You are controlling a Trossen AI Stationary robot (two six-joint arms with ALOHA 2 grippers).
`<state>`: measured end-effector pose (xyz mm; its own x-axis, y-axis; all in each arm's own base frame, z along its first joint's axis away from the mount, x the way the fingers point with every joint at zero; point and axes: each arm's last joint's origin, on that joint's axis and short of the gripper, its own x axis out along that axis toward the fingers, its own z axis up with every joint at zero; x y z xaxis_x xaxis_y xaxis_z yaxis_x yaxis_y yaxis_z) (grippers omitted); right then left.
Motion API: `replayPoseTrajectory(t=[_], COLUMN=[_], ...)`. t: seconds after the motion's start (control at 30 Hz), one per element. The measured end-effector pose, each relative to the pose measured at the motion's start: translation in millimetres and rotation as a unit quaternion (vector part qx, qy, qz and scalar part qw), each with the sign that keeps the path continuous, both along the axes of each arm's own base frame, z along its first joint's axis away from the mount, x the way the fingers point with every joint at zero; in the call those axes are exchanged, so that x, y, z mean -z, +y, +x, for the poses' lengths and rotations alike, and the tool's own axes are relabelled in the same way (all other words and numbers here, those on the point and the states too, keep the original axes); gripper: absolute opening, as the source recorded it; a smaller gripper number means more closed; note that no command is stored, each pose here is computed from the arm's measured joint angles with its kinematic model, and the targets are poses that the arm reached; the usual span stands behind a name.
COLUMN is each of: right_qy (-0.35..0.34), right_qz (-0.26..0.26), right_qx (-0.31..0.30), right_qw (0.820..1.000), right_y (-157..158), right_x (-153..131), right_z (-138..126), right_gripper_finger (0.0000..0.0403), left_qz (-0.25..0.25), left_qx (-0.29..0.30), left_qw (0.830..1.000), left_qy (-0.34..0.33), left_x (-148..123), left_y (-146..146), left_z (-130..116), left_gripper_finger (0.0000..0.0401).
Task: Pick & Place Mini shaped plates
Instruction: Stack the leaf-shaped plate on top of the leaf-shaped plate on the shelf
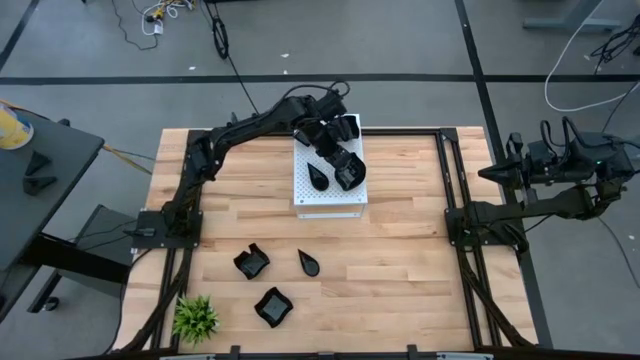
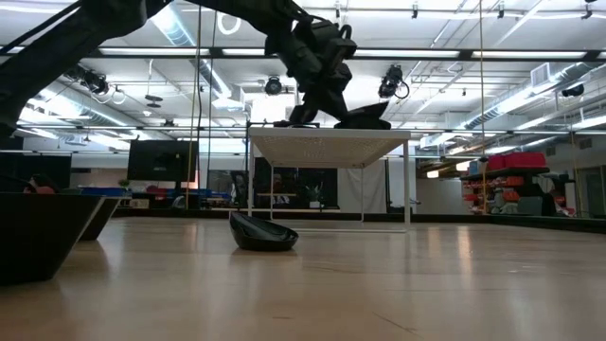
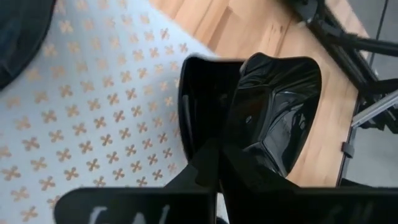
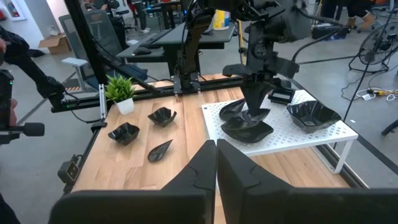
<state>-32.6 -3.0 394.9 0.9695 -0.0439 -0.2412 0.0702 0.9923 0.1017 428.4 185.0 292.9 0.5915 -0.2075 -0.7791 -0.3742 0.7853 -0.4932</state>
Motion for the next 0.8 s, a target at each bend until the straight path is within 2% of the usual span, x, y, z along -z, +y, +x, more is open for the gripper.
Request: replayPoseTrajectory(t=[0.8], right_qy=[0.000], right_qz=[0.000], right_qx=[0.000], right_qw=[1.000], right_y=[0.0], right_x=[0.0], right_z=[0.1], right_gripper_finger=[0.0019], left_qz=[-0.006], left_qx=[-0.010], left_qw=[1.000], left_qy=[0.009], left_x=[1.7], left_y=[-0.1], left_z=[-0.5], left_gripper_finger=[0.0014])
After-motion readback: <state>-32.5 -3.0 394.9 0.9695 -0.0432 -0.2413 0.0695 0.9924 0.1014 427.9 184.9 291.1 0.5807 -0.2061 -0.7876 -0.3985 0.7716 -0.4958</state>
